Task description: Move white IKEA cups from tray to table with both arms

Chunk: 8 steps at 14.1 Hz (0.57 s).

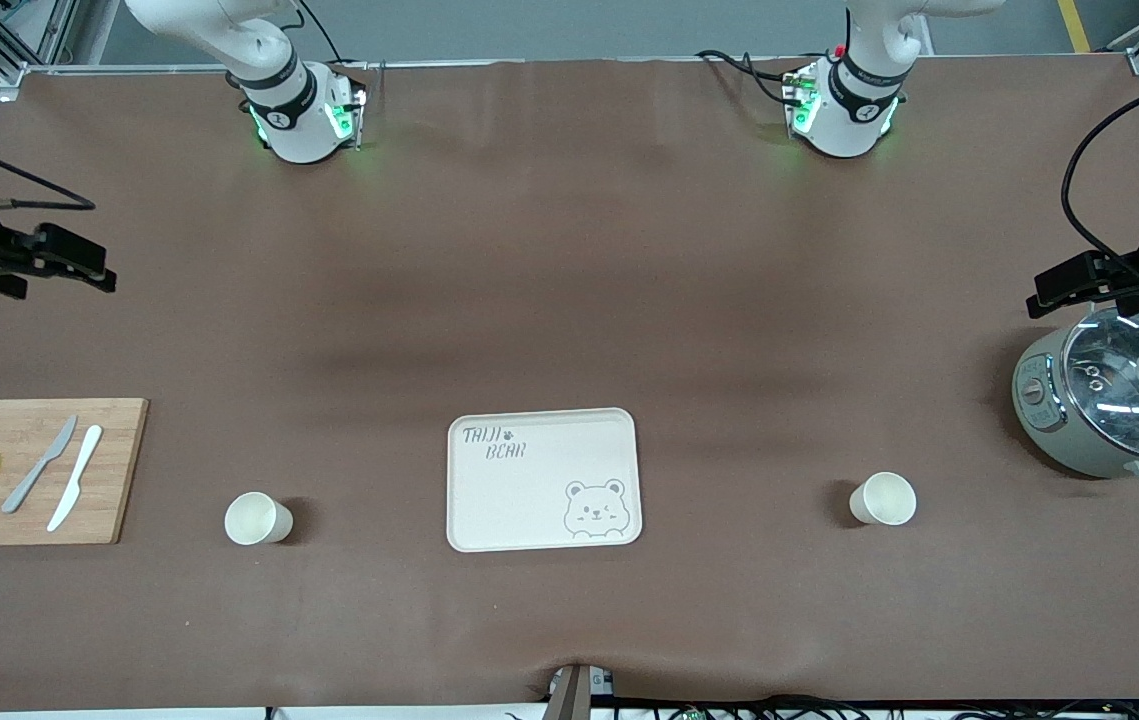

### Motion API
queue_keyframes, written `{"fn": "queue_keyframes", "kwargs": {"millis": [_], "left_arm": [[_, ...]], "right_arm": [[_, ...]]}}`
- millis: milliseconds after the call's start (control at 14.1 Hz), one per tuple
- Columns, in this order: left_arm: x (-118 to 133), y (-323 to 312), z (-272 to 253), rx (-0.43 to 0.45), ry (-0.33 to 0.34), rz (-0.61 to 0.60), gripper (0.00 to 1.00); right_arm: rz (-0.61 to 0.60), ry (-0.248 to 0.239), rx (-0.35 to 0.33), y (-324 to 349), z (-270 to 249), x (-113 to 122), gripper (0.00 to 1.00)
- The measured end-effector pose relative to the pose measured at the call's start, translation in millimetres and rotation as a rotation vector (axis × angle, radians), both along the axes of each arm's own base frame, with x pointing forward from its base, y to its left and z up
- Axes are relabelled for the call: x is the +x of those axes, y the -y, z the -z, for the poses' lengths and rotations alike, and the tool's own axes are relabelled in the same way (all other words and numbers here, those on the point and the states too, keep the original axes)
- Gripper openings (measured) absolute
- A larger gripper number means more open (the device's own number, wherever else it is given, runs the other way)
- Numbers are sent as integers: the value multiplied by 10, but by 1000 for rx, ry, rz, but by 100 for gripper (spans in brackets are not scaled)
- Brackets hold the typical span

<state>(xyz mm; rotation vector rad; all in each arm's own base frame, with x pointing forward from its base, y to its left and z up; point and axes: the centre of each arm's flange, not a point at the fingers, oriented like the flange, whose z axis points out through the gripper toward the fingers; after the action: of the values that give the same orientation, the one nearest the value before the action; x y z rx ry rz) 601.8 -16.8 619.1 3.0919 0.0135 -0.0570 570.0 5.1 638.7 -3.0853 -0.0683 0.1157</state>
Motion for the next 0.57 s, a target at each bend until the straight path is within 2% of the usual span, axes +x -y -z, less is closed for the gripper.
{"fn": "queue_keyframes", "kwargs": {"millis": [212, 566], "left_arm": [[-2, 58, 1, -1, 0, 9, 100], [-1, 38, 0, 0, 0, 6, 100]], "right_arm": [[9, 14, 4, 118, -93, -162, 100], [28, 11, -10, 240, -33, -160, 100]]}}
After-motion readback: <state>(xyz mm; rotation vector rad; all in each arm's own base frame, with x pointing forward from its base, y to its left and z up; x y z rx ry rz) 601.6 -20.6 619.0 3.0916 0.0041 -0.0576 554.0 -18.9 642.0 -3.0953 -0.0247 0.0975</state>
